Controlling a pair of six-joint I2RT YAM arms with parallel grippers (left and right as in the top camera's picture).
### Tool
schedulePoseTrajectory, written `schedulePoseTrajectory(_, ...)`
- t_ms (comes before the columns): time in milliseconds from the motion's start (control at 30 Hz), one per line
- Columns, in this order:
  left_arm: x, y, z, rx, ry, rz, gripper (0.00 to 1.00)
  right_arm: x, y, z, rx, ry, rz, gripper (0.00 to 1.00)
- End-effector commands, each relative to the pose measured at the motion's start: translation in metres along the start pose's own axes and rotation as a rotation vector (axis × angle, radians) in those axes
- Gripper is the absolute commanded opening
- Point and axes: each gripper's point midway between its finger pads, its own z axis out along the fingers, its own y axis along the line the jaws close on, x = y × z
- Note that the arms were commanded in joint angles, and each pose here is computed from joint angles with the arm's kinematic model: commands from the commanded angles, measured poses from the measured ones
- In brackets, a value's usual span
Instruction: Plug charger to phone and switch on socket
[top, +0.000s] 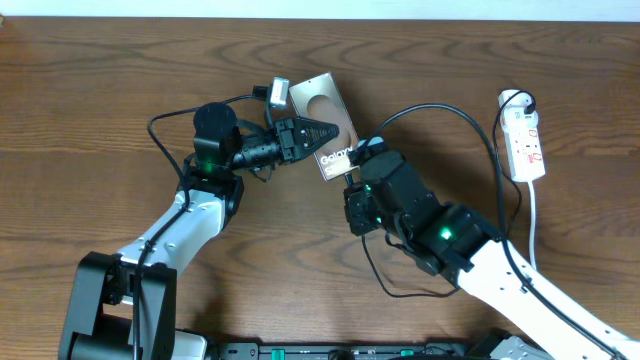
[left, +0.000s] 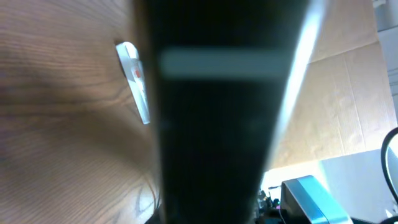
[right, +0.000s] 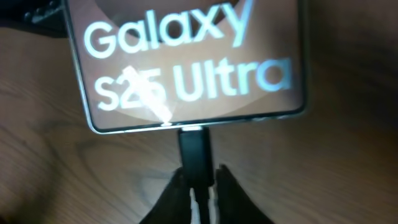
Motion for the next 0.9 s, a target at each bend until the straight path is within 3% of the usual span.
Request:
schedulePoseTrajectory(0, 0.001, -0.005, -0.001, 0.009, 0.01, 0.02, 0.07, -0.012, 0.003, 0.002, 0.002, -0.036, 0.005, 0.01)
schedulePoseTrajectory(600, 0.007, -0.006, -0.001, 0.02, 0.042, 0.016, 0.07, -0.063, 0.024, -0.007, -0.089, -0.248, 0.018, 0.01)
schedulePoseTrajectory(867, 0.007, -0.006, -0.001, 0.02, 0.042, 0.015, 0.07, -0.056, 0.022, -0.005, -0.079, -0.219, 0.016, 0.01)
